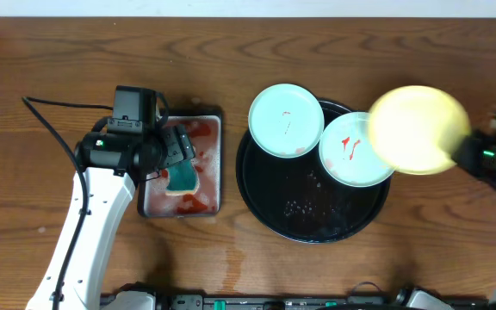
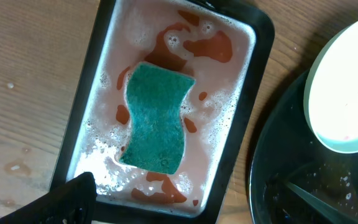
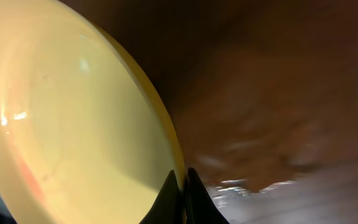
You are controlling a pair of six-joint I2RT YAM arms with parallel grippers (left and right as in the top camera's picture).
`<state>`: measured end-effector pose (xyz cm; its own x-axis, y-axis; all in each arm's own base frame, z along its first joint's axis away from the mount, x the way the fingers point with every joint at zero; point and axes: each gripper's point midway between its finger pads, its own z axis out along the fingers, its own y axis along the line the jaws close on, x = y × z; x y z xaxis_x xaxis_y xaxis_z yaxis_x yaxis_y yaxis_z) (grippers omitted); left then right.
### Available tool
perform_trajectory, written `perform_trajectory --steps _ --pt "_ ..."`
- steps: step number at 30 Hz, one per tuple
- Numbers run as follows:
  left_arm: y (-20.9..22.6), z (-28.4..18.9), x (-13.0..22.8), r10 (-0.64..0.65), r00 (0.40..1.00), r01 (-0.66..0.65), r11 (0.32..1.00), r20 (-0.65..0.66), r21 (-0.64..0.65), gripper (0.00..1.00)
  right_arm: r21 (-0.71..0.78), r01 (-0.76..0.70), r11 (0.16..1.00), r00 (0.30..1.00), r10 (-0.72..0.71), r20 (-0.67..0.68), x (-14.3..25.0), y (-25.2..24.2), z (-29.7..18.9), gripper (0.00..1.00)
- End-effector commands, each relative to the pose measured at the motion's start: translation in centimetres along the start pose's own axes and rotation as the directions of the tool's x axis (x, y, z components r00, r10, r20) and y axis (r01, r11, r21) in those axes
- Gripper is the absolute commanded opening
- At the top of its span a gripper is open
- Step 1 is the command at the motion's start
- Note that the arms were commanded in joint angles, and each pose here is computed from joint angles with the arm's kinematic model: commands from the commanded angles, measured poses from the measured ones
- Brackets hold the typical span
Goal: Clean dirty plates on tray and stack at the side
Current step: 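Place the yellow plate on the table right of the tray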
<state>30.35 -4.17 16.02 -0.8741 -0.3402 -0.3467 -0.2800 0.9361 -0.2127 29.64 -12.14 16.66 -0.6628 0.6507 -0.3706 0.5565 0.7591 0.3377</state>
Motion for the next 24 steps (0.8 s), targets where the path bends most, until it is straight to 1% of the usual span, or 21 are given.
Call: perform_trajectory --steps 1,2,4,8,10,11,13,14,15,16,17,20,22,24 --pt "-0.1 -0.6 -0.7 0.006 1.0 -0.006 1.0 0.021 0.005 0.86 0.001 -0.147 0.989 0.989 0.147 0.005 -1.6 -4.2 0.2 0.01" --pt "-0.1 -0.6 -0.7 0.006 1.0 -0.006 1.0 0.021 0.005 0.86 0.031 -0.223 0.974 0.975 0.223 -0.001 -1.9 -6.7 0.8 0.01" --pt "-0.1 -0.6 -0.7 0.006 1.0 -0.006 1.0 0.02 0.005 0.86 0.069 -0.291 0.954 0.956 0.293 -0.018 -1.9 -9.4 1.8 0.01" --pt "-0.1 -0.6 -0.7 0.006 1.0 -0.006 1.0 0.021 0.005 0.86 0.237 -0.412 0.88 0.899 0.435 -0.055 -0.3 -15.3 4.3 0.01" --pt "-0.1 -0.6 -0.7 0.006 1.0 -0.006 1.0 0.02 0.005 0.86 0.247 -0.446 0.861 0.878 0.474 -0.07 0.0 -16.7 5.5 0.01" --pt "-0.1 -0.6 -0.7 0.006 1.0 -0.006 1.0 0.02 0.005 0.86 0.22 -0.459 0.861 0.87 0.486 -0.087 0.1 -16.8 6.1 0.01" --pt "-0.1 -0.6 -0.7 0.006 1.0 -0.006 1.0 0.02 0.005 0.86 0.12 -0.445 0.888 0.879 0.458 -0.132 -0.1 -15.8 7.3 0.03" --pt "-0.1 -0.6 -0.7 0.006 1.0 -0.006 1.0 0.021 0.005 0.86 0.053 -0.414 0.909 0.897 0.417 -0.146 -0.5 -14.9 7.7 0.16" --pt "-0.1 -0.6 -0.7 0.006 1.0 -0.006 1.0 0.02 0.005 0.86 0.001 -0.394 0.919 0.908 0.39 -0.153 -0.8 -14.1 7.8 0.35" --pt "-0.1 -0.6 -0.7 0.006 1.0 -0.006 1.0 0.02 0.005 0.86 -0.024 -0.389 0.921 0.911 0.381 -0.154 -1.0 -13.6 7.8 0.45" --pt "-0.1 -0.6 -0.7 0.006 1.0 -0.006 1.0 0.02 0.005 0.86 -0.056 -0.384 0.922 0.916 0.372 -0.152 -1.3 -13.0 7.7 0.49" --pt "-0.1 -0.6 -0.7 0.006 1.0 -0.006 1.0 0.021 0.005 0.86 -0.193 -0.324 0.926 0.944 0.303 -0.13 -2.6 -9.7 6.7 0.52" --pt "-0.1 -0.6 -0.7 0.006 1.0 -0.006 1.0 0.02 0.005 0.86 -0.286 -0.272 0.919 0.962 0.25 -0.111 -3.2 -6.6 5.4 0.52" --pt "-0.1 -0.6 -0.7 0.006 1.0 -0.006 1.0 0.02 0.005 0.86 -0.366 -0.181 0.913 0.983 0.159 -0.091 -3.2 -2.8 3.7 0.51"
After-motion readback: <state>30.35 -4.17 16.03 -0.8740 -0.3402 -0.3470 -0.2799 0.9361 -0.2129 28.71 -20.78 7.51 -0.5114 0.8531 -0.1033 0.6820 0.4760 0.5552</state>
